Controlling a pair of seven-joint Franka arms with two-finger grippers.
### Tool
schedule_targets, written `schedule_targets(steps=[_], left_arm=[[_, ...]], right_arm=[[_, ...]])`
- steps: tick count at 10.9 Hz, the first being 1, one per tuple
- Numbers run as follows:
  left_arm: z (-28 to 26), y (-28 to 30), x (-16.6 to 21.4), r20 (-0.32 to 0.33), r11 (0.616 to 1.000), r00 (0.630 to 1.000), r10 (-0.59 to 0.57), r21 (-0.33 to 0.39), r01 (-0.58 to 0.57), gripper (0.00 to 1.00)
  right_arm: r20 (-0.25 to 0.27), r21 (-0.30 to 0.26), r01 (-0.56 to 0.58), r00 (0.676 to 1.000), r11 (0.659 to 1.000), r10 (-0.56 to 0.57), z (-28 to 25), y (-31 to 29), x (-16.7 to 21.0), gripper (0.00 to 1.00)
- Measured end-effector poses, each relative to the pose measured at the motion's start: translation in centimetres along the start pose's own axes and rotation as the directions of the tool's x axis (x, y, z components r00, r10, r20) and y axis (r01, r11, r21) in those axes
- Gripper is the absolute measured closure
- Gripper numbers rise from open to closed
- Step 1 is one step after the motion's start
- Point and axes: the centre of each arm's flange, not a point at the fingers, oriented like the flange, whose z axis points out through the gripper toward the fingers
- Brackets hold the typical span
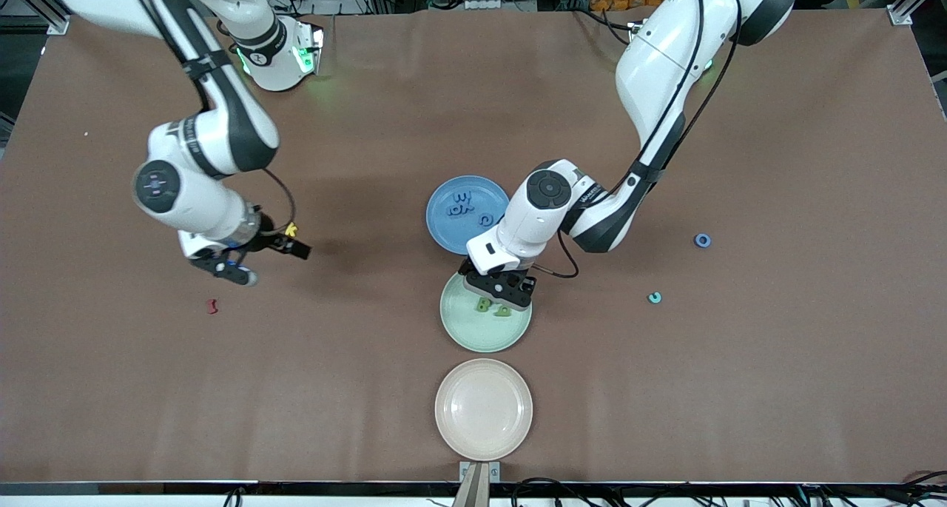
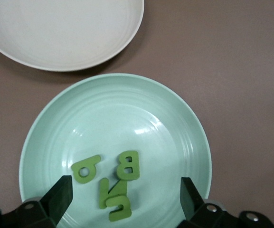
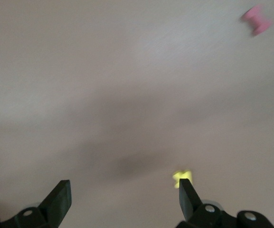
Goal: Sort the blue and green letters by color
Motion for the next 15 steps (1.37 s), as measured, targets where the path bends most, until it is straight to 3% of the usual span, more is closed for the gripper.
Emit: schedule_targets(steps=[5, 9, 11, 12, 15], left_arm=[[-1.7, -1.7, 1.6, -0.026, 0.999, 1.000, 0.014, 0.034, -0.013, 0.00], [-8.8, -5.3, 4.4, 0.050, 0.991, 0.998, -0.038, 0.131, 0.031, 0.00], [-14.9, -8.0, 5.9, 0.075, 0.979, 0.994, -0.085, 0.192, 0.069, 0.00], [-18.0, -9.4, 6.4, 0.083, 0.971, 0.990, -0.111, 0.220, 0.090, 0.00], [-25.8, -12.3, 6.5, 0.120, 0.948, 0.974, -0.190, 0.282, 0.150, 0.00]], right_arm=[[-0.106, -0.146, 0.050, 0.992, 0.988, -0.066, -5.0, 7.5, 5.5, 0.00], [-0.186, -0.211, 0.135, 0.967, 0.968, -0.175, -14.7, 8.4, 8.5, 0.00], [-0.164, -0.247, 0.204, 0.955, 0.947, -0.249, -18.9, 10.8, 9.7, 0.00], [-0.126, -0.262, 0.212, 0.960, 0.942, -0.251, -21.4, 11.7, 9.6, 0.00], [-0.062, -0.276, 0.228, 0.965, 0.934, -0.253, -28.4, 9.8, 6.8, 0.00]])
